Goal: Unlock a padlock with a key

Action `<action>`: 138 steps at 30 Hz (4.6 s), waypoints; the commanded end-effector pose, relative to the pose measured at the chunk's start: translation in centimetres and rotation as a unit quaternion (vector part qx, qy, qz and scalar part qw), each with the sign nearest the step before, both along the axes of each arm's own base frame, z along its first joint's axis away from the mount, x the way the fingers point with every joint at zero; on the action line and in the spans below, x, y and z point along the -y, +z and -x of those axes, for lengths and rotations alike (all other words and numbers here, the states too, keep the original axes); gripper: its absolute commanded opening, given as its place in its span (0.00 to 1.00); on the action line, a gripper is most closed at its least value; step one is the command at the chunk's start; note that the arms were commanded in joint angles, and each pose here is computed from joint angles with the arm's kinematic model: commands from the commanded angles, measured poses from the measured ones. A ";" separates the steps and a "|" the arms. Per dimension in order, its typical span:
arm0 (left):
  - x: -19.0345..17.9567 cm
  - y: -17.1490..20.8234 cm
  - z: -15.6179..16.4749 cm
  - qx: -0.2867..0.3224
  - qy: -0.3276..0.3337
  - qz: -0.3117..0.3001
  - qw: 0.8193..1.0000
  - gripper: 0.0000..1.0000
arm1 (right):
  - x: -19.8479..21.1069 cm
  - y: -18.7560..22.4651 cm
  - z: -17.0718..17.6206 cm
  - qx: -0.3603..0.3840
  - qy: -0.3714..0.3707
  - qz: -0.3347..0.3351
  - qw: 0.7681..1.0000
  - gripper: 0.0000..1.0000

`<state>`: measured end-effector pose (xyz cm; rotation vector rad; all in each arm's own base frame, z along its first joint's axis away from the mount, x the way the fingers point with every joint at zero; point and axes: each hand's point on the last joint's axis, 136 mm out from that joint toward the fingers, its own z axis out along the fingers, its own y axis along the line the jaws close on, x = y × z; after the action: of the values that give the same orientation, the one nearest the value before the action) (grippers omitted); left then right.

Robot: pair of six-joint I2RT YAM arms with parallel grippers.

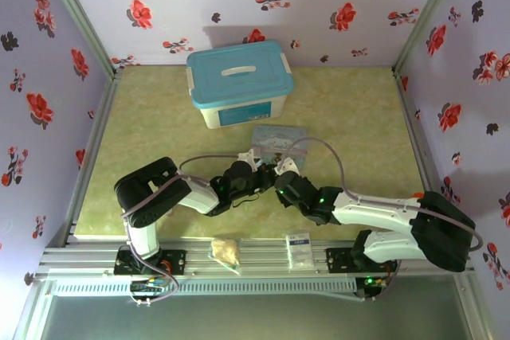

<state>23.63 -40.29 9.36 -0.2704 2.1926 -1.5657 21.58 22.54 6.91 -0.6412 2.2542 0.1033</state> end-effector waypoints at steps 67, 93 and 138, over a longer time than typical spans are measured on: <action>-9.7 -7.0 -0.1 0.008 -0.116 -0.398 0.910 0.03 | 6.9 1.1 -5.2 -0.026 -0.224 -0.149 0.963 0.51; -12.9 -6.8 -1.0 0.079 -0.116 -0.612 0.778 0.19 | 8.1 0.2 -3.9 -0.042 -0.230 -0.143 0.962 0.50; -11.7 -5.3 1.3 0.116 -0.123 -0.685 0.708 0.23 | 8.5 -1.4 -3.5 -0.053 -0.236 -0.132 0.961 0.51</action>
<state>22.44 -28.85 3.65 0.6701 2.5700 0.2499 25.06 14.64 5.93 0.0157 2.3777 0.2137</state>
